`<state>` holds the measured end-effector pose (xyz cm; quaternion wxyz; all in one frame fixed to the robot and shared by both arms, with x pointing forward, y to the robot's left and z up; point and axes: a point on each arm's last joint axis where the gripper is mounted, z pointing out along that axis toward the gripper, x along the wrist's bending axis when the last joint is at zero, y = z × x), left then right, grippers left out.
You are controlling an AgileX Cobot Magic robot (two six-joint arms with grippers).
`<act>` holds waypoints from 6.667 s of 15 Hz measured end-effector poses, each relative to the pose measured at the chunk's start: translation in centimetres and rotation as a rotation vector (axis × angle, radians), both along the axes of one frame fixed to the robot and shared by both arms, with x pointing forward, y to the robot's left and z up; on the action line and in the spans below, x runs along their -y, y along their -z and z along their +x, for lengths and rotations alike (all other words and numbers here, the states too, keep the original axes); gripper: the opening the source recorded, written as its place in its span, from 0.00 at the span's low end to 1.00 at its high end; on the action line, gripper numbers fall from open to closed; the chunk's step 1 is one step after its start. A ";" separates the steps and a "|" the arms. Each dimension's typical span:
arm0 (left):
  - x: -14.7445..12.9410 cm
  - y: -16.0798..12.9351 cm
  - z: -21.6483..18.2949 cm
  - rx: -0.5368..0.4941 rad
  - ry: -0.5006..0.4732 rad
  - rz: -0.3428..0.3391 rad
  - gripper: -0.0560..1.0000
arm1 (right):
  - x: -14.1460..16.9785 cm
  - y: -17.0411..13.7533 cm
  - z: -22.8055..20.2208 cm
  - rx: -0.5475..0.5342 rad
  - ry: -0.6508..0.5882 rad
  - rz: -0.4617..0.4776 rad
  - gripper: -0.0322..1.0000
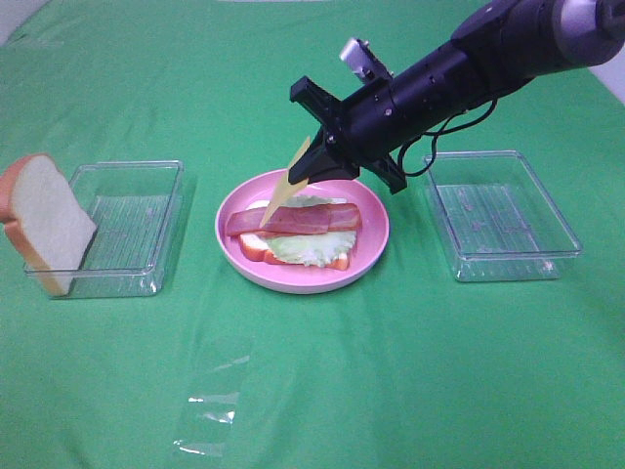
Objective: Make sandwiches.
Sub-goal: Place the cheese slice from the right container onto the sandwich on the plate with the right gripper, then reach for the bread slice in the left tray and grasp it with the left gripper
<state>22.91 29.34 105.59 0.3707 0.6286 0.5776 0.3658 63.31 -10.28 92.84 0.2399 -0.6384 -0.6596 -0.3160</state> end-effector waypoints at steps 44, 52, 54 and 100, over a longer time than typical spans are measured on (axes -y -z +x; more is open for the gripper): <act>0.0 0.0 0.0 0.000 0.000 0.000 0.94 | 22.3 -10.8 -22.7 0.015 0.217 -0.737 0.99; 0.0 0.0 0.0 0.000 0.000 0.000 0.94 | 19.8 -12.0 -34.8 0.473 0.379 -0.772 0.99; 0.0 0.0 0.0 0.000 0.000 0.000 0.94 | 19.3 -10.6 -36.1 0.506 0.327 -0.758 0.99; -1.2 -5.3 29.8 -0.783 -0.068 -0.011 0.99 | 18.8 -10.1 -40.2 0.767 0.350 -0.686 0.98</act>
